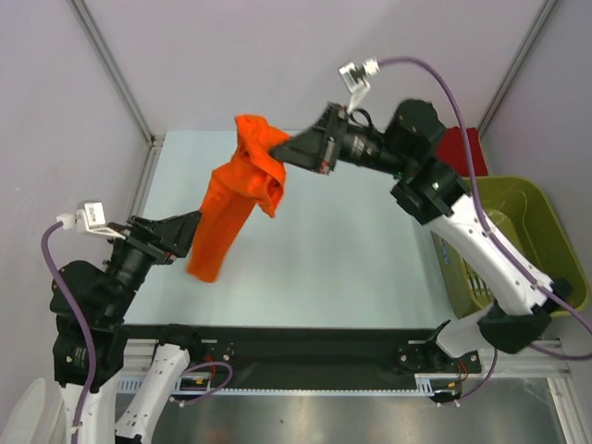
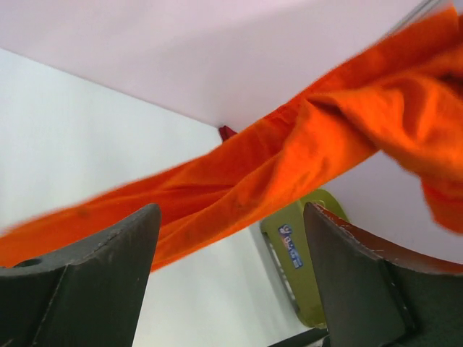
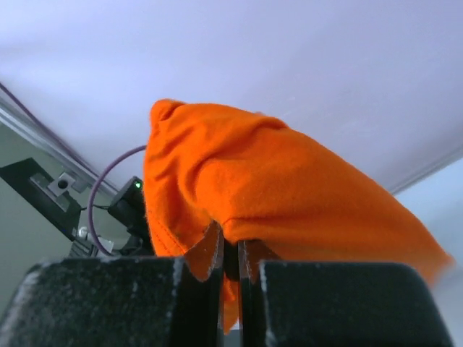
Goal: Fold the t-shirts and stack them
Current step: Move the tshirt to the center of the board, then flatten the tshirt out
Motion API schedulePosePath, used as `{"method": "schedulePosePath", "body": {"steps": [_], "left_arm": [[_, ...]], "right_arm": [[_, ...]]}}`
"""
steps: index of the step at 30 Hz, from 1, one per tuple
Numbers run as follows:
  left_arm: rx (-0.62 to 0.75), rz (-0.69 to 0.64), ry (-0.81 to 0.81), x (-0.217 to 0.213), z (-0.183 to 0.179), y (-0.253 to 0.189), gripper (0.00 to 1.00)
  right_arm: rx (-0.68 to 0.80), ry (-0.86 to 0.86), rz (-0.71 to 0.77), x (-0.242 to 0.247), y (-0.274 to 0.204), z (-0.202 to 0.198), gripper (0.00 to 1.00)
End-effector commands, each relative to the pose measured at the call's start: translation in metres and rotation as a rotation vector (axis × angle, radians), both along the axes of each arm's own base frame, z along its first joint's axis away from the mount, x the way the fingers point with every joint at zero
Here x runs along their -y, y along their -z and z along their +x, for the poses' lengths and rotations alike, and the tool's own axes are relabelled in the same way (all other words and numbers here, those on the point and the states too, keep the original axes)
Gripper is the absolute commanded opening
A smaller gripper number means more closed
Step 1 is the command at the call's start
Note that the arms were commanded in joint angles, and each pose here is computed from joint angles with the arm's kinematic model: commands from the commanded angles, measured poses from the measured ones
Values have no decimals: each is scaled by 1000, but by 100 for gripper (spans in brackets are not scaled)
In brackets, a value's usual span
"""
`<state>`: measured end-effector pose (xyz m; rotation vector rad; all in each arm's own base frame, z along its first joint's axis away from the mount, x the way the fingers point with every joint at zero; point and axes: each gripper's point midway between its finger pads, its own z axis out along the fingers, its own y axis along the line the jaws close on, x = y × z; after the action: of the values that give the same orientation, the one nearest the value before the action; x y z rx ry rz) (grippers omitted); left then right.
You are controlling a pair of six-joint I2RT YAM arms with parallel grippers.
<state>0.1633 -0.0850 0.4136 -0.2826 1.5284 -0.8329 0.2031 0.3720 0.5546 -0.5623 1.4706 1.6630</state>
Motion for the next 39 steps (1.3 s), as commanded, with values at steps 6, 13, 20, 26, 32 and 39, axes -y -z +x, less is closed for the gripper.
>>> {"method": "schedulePosePath", "body": {"steps": [6, 13, 20, 26, 32, 39], "left_arm": [[-169, 82, 18, 3, 16, 37, 82], [-519, -91, 200, 46, 49, 131, 84], [-732, -99, 102, 39, 71, 202, 80], [-821, -6, -1, 23, 73, 235, 63], [-859, 143, 98, 36, 58, 257, 64], [-894, 312, 241, 77, 74, 279, 70]], "right_arm": [[-634, 274, -405, 133, 247, 25, 31], [-859, 597, -1015, 267, 407, -1, 64], [-709, 474, -862, 192, 397, 8, 70], [-717, 555, -1037, 162, 431, 47, 68], [-708, 652, -1066, 161, 448, 77, 70], [-788, 572, -963, 147, 465, 93, 70]]}}
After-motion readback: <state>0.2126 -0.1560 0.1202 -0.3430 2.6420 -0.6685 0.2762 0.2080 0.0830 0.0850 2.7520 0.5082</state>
